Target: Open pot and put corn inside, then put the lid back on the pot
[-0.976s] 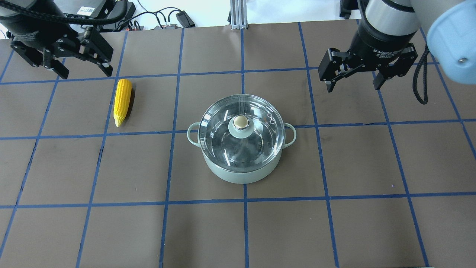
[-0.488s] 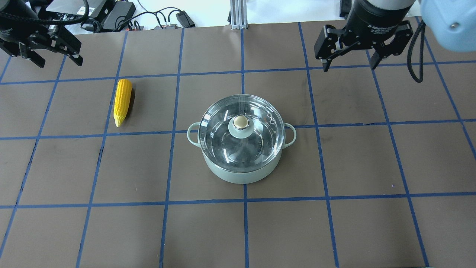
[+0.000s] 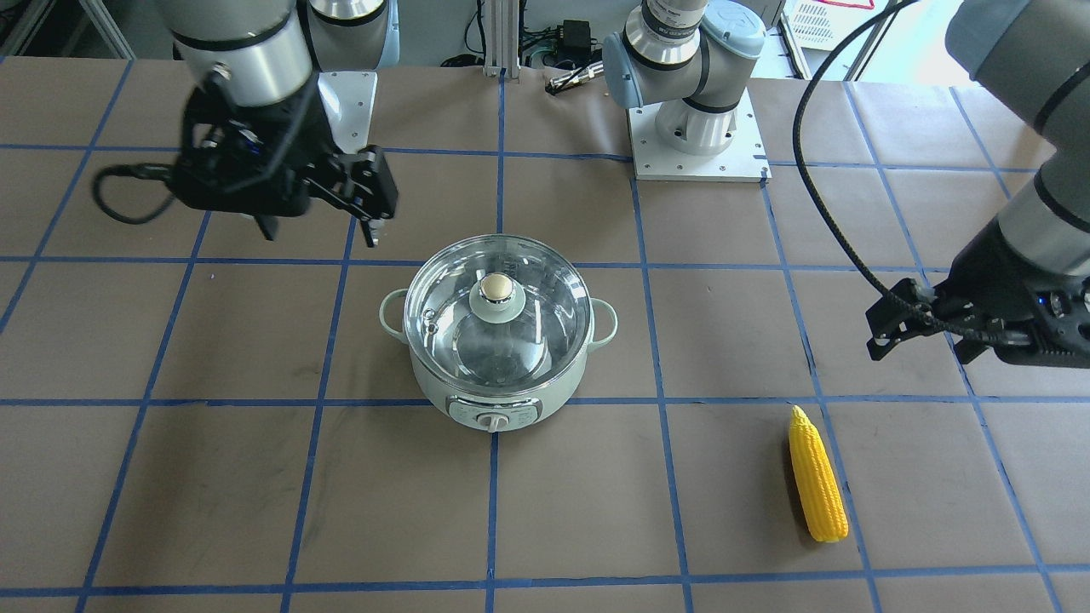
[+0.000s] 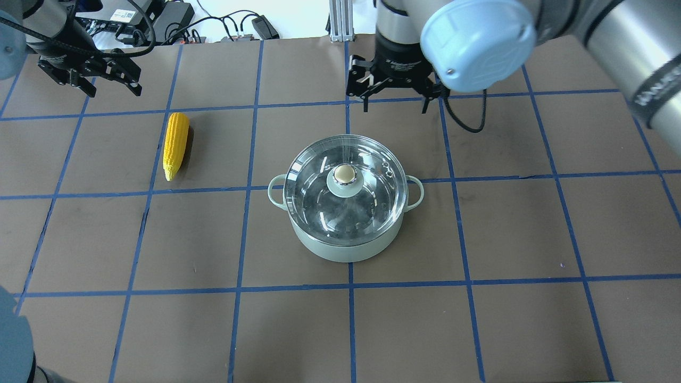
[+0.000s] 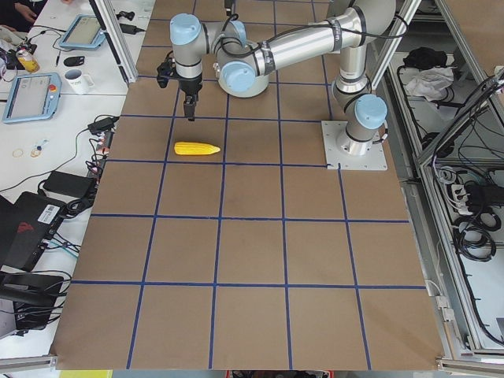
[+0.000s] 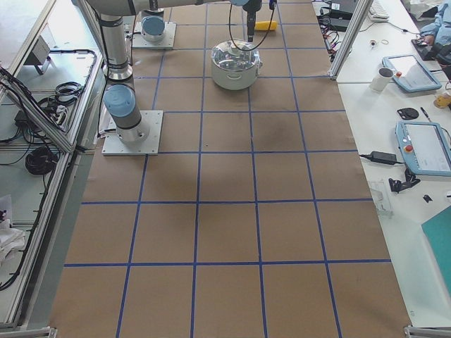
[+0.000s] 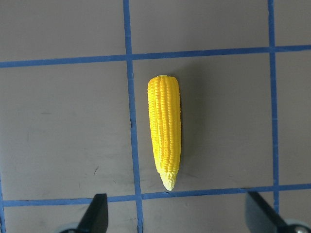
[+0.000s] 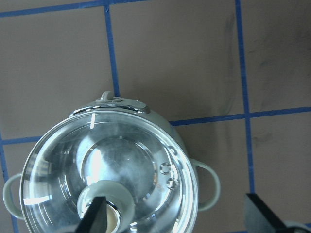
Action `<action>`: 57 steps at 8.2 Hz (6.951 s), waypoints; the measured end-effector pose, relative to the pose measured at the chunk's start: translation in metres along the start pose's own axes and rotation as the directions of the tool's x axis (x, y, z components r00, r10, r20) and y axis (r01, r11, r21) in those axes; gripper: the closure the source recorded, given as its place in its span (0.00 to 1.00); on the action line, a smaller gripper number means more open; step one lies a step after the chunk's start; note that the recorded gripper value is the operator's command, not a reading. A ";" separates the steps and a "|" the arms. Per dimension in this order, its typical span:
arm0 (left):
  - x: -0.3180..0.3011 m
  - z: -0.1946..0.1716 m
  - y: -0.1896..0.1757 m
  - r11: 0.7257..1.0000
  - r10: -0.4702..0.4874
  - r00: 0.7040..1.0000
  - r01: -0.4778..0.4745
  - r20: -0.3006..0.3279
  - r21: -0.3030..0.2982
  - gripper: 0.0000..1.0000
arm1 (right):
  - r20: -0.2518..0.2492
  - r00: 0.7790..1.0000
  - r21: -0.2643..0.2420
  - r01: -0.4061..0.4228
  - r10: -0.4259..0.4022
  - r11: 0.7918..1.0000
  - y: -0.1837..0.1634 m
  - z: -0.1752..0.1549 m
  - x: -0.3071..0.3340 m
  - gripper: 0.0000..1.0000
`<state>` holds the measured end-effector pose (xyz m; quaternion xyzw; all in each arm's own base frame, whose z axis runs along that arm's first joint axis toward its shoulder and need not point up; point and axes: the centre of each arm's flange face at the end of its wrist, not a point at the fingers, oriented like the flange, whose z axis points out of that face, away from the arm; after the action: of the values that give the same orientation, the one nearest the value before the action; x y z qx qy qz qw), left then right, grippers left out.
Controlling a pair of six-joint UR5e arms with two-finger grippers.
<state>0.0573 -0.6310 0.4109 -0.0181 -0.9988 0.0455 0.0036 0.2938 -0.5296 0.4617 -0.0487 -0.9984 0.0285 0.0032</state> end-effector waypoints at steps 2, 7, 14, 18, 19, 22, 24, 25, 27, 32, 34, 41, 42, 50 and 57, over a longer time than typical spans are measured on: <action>-0.008 0.053 -0.018 0.999 0.000 1.000 -0.001 -0.013 -0.037 0.00 | -0.010 1.000 -0.024 -0.008 0.008 1.000 0.010 0.055 -0.057 0.00; -0.016 0.153 -0.032 0.992 -0.057 0.998 0.053 -0.034 -0.113 0.00 | -0.001 1.000 -0.030 -0.019 0.019 0.999 0.035 0.115 -0.079 0.08; -0.016 0.227 -0.026 0.976 -0.151 0.988 0.143 -0.038 -0.161 1.00 | -0.024 0.999 -0.079 -0.044 0.043 0.996 0.045 0.112 -0.074 0.34; 0.001 0.203 -0.025 0.971 -0.170 0.985 0.160 -0.039 -0.178 1.00 | -0.008 0.999 -0.089 -0.052 0.051 0.995 0.046 0.112 -0.075 0.64; 0.018 0.179 -0.020 0.965 -0.179 0.983 0.168 -0.038 -0.199 1.00 | -0.008 0.999 -0.089 -0.052 0.051 0.995 0.046 0.112 -0.075 0.66; 0.073 0.089 0.000 0.964 -0.203 0.979 0.196 -0.022 -0.181 1.00 | -0.005 0.999 -0.072 -0.051 0.051 0.996 0.045 0.101 -0.074 0.66; 0.097 0.053 0.009 0.972 -0.191 0.981 0.187 -0.019 -0.141 1.00 | 0.019 0.998 -0.013 -0.052 0.052 0.999 0.048 0.059 -0.058 0.66; 0.104 0.042 0.012 0.975 -0.186 0.982 0.182 -0.018 -0.126 1.00 | 0.019 0.999 0.021 -0.049 0.049 0.999 0.047 0.033 -0.040 0.66; 0.132 0.025 0.018 0.976 -0.196 0.980 0.193 -0.022 -0.100 1.00 | 0.010 0.998 0.047 -0.061 0.060 0.997 0.036 -0.014 0.024 0.67; 0.279 -0.022 0.052 0.983 -0.180 0.983 0.178 -0.048 -0.030 1.00 | -0.026 1.000 0.045 -0.010 0.011 0.999 0.028 -0.072 0.161 0.68; 0.328 -0.023 0.068 0.991 -0.131 0.990 0.129 -0.055 -0.027 1.00 | -0.026 1.000 0.029 0.002 -0.001 1.000 0.028 -0.072 0.170 0.69; 0.404 0.012 0.100 0.988 -0.110 0.992 0.103 -0.054 -0.114 1.00 | -0.045 0.999 -0.088 0.005 -0.009 0.996 0.041 -0.063 0.174 0.69; 0.414 0.027 0.106 0.986 -0.098 0.994 0.092 -0.043 -0.138 1.00 | -0.045 0.999 -0.089 0.005 -0.009 0.996 0.042 -0.063 0.174 0.69; 0.427 0.062 0.114 0.979 -0.076 0.997 0.072 -0.009 -0.190 0.00 | -0.040 0.999 -0.092 0.028 -0.032 0.995 0.043 -0.062 0.172 0.70; 0.281 -0.026 0.062 0.974 -0.110 0.993 0.117 0.048 -0.192 0.00 | -0.034 0.999 -0.087 0.028 -0.032 0.996 0.041 -0.056 0.157 0.74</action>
<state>-0.2206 -0.5572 0.4326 0.0396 -0.9977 -0.0522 -0.0141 0.1423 -0.4708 0.5164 -0.0342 -0.9991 -0.0157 0.0190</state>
